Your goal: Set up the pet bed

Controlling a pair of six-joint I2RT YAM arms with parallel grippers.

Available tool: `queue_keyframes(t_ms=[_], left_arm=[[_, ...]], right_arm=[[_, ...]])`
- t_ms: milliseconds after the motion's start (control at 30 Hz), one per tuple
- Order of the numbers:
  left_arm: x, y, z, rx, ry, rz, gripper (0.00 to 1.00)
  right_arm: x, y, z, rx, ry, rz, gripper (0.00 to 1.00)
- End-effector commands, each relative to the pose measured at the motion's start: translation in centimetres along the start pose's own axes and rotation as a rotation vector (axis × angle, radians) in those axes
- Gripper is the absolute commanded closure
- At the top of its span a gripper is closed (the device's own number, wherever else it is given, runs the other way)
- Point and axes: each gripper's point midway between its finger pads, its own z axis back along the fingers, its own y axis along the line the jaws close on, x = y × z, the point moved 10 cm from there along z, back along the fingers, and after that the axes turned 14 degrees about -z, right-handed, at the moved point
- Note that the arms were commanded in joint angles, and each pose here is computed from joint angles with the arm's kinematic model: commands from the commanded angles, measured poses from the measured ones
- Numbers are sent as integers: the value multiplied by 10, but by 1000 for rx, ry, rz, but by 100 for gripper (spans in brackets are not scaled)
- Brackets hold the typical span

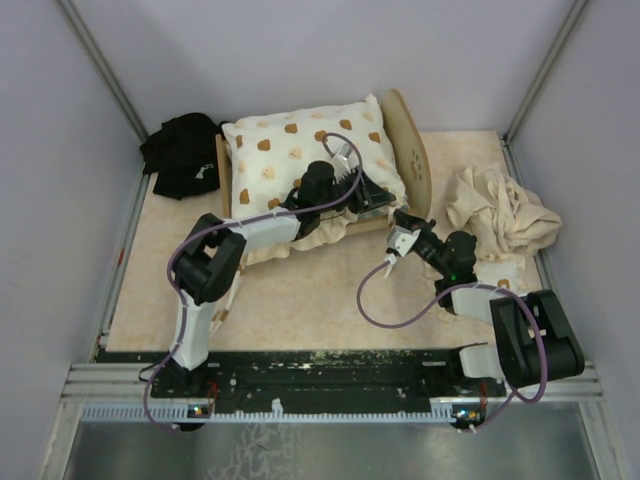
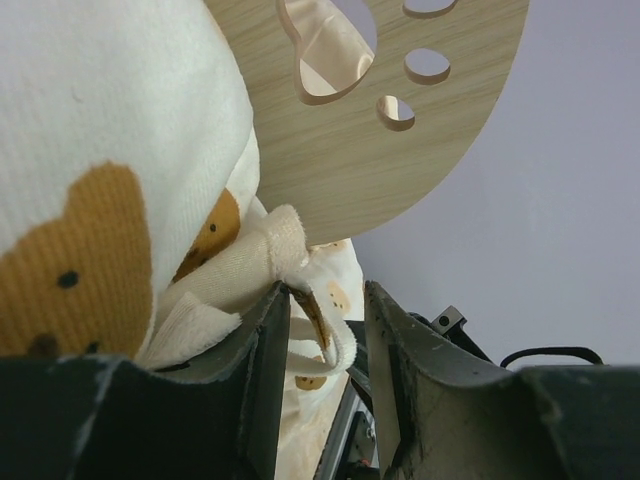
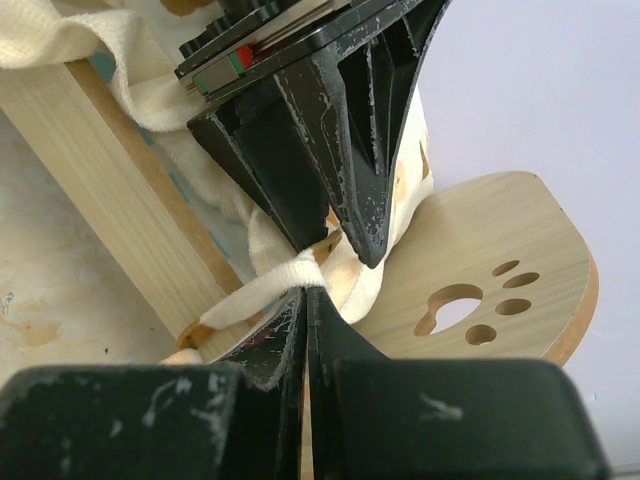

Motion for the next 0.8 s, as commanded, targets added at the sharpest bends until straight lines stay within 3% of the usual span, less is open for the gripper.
queue_keyframes(t_ms=[0, 167, 400, 500, 767], left_arm=[[8, -10, -3, -4, -21, -34, 59], [1, -6, -2, -7, -13, -17, 63], [8, -15, -1, -61, -42, -68, 96], [10, -18, 1, -69, -48, -95, 100], [15, -20, 10, -33, -99, -157, 100]], right_arm=[[11, -8, -4, -23, -63, 27, 100], [11, -8, -5, -19, -59, 21, 100], [11, -8, -4, -23, -54, 2, 100], [12, -10, -5, -32, -48, -29, 100], [38, -6, 12, -118, -60, -497, 76]])
